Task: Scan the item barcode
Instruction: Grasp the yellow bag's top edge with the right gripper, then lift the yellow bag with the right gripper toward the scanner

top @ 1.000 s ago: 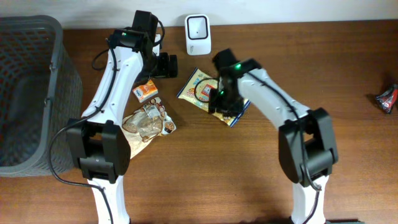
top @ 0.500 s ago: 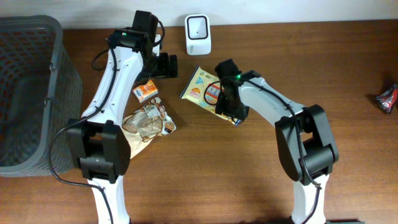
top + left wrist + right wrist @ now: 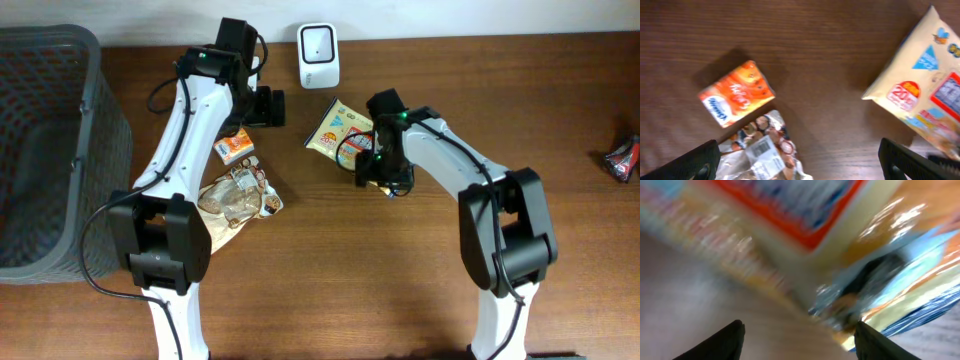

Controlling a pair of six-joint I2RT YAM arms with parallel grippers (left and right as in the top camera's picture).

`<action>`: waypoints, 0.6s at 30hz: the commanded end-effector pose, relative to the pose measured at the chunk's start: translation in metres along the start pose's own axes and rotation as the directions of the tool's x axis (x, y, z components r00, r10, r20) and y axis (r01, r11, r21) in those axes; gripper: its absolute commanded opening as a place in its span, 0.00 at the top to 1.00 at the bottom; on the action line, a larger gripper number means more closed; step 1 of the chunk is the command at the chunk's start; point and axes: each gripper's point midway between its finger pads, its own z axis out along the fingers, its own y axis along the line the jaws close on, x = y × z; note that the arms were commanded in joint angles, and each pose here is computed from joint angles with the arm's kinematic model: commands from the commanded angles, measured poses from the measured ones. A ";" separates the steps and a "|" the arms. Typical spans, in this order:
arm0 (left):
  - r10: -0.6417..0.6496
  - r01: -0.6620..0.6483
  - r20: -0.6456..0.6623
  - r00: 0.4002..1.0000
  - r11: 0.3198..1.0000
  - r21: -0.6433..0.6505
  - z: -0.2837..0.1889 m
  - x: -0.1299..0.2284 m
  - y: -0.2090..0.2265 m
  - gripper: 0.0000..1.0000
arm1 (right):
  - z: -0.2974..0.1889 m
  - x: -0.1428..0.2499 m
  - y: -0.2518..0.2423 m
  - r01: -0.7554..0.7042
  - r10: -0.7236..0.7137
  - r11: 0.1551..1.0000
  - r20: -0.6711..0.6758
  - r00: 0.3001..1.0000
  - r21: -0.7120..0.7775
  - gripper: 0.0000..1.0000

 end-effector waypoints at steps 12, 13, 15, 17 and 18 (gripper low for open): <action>-0.273 0.274 0.030 0.962 0.952 -0.134 -0.005 0.002 0.043 0.01 | -0.073 -0.083 0.040 0.597 -0.616 0.780 0.406 0.675 0.189 0.02; -0.281 0.282 0.029 0.959 0.950 -0.136 -0.006 0.002 0.046 0.01 | -0.068 -0.086 0.040 0.611 -0.632 0.767 0.403 0.663 0.198 0.02; -0.290 0.291 0.024 0.957 0.946 -0.142 -0.005 0.003 0.052 0.01 | -0.048 -0.089 0.037 0.641 -0.665 0.739 0.374 0.646 0.208 0.02; -0.294 0.292 0.011 0.956 0.944 -0.152 -0.006 0.006 0.055 0.01 | -0.028 -0.091 0.034 0.648 -0.673 0.733 0.355 0.649 0.204 0.02; -0.294 0.291 0.008 0.956 0.944 -0.157 -0.005 0.008 0.056 0.01 | -0.020 -0.092 0.033 0.649 -0.673 0.734 0.347 0.653 0.200 0.02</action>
